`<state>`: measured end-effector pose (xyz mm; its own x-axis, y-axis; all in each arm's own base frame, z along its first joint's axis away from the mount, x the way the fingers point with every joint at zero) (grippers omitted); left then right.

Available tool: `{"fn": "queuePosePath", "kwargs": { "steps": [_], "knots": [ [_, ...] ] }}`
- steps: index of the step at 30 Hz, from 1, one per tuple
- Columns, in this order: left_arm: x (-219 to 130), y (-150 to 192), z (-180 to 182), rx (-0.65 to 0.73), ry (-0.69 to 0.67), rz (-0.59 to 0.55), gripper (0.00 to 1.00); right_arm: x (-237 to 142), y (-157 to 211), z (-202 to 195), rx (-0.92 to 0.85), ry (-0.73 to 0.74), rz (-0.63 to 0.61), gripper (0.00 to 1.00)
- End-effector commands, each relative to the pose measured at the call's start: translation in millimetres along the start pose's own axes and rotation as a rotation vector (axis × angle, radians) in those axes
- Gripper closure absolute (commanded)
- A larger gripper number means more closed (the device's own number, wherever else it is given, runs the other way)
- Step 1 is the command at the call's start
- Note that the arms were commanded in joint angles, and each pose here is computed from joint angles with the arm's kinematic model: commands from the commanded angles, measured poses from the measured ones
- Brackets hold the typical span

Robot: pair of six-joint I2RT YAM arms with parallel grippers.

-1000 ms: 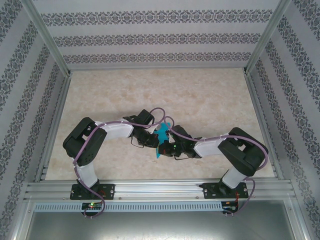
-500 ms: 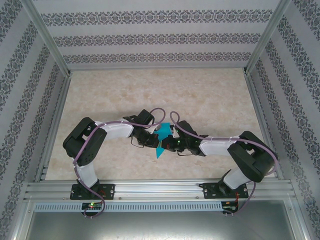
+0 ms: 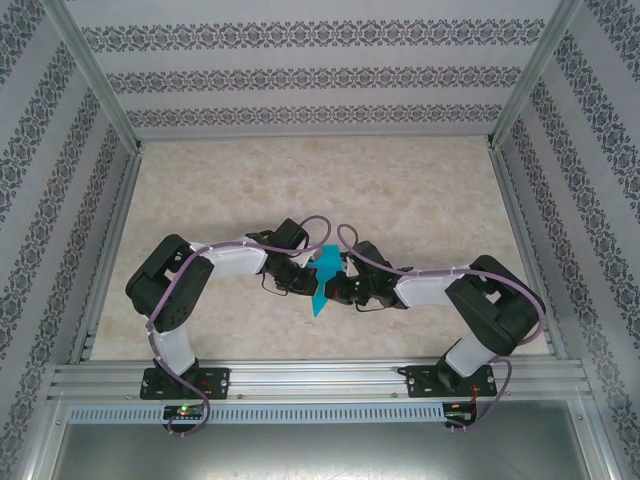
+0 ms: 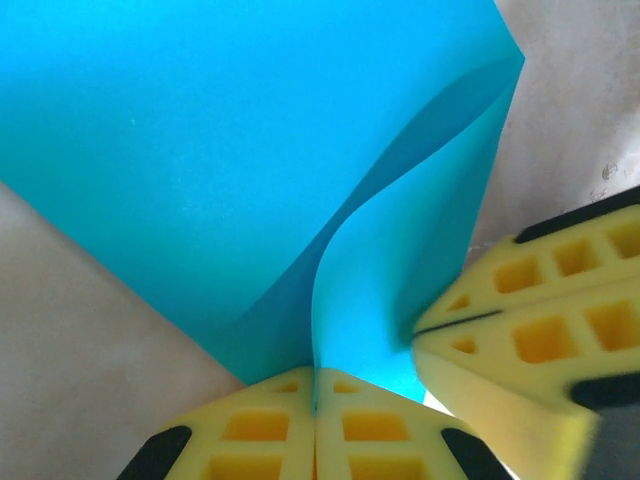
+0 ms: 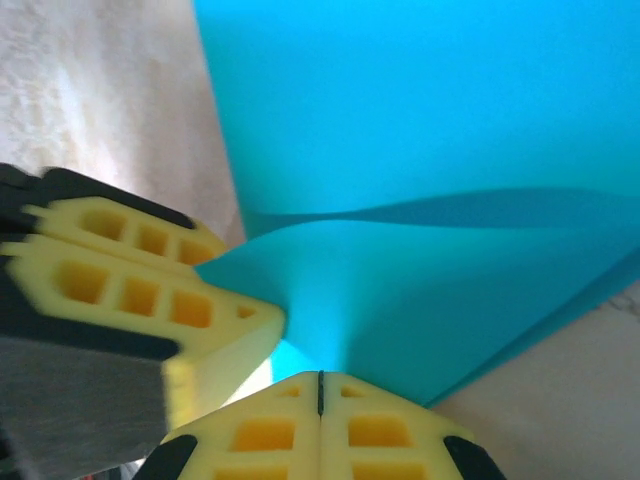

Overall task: Fold a paper plane with a square sheet of paper (pick it up from the middle)
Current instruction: Third fold the triangle at the center of the table.

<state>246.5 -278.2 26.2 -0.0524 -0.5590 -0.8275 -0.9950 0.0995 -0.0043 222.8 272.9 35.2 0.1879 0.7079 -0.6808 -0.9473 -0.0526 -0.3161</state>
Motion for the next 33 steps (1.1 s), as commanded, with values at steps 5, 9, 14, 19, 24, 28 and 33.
{"fn": "queuePosePath", "kwargs": {
  "steps": [5, 9, 14, 19, 24, 28, 33],
  "knots": [
    [2, 7, 6, 0.009, -0.037, 0.028, 0.91, -10, -31, -2, -0.018, -0.022, -0.061, 1.0],
    [2, 8, 6, 0.007, -0.038, 0.03, 0.91, 3, -23, -15, 0.007, -0.003, -0.013, 1.0],
    [2, 7, 6, 0.008, -0.038, 0.028, 0.91, 8, -2, -46, 0.065, 0.087, 0.023, 1.0],
    [1, 7, 5, 0.008, -0.038, 0.03, 0.91, -7, -22, -18, 0.018, 0.008, -0.032, 1.0],
    [2, 8, 6, 0.009, -0.037, 0.031, 0.91, -25, -43, -9, -0.021, -0.003, -0.088, 1.0],
    [2, 8, 6, 0.008, -0.037, 0.032, 0.91, -17, -41, -21, 0.007, -0.009, -0.065, 1.0],
    [2, 8, 6, 0.008, -0.037, 0.031, 0.91, -2, -28, -45, 0.054, 0.039, -0.024, 1.0]
  ]
}}
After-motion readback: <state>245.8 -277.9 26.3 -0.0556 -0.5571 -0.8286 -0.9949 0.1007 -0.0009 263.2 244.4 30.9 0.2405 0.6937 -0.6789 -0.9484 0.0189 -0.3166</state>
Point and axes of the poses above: each hand's point on the last joint's axis, 136 mm out from that joint toward the fingers, its own x axis out along the fingers, its own z axis along the line the jaws close on, y = z × x, the point moved 1 cm from there along -x, back along the fingers, and after that the axes turned 15 degrees about -x, right-handed, at the moved point
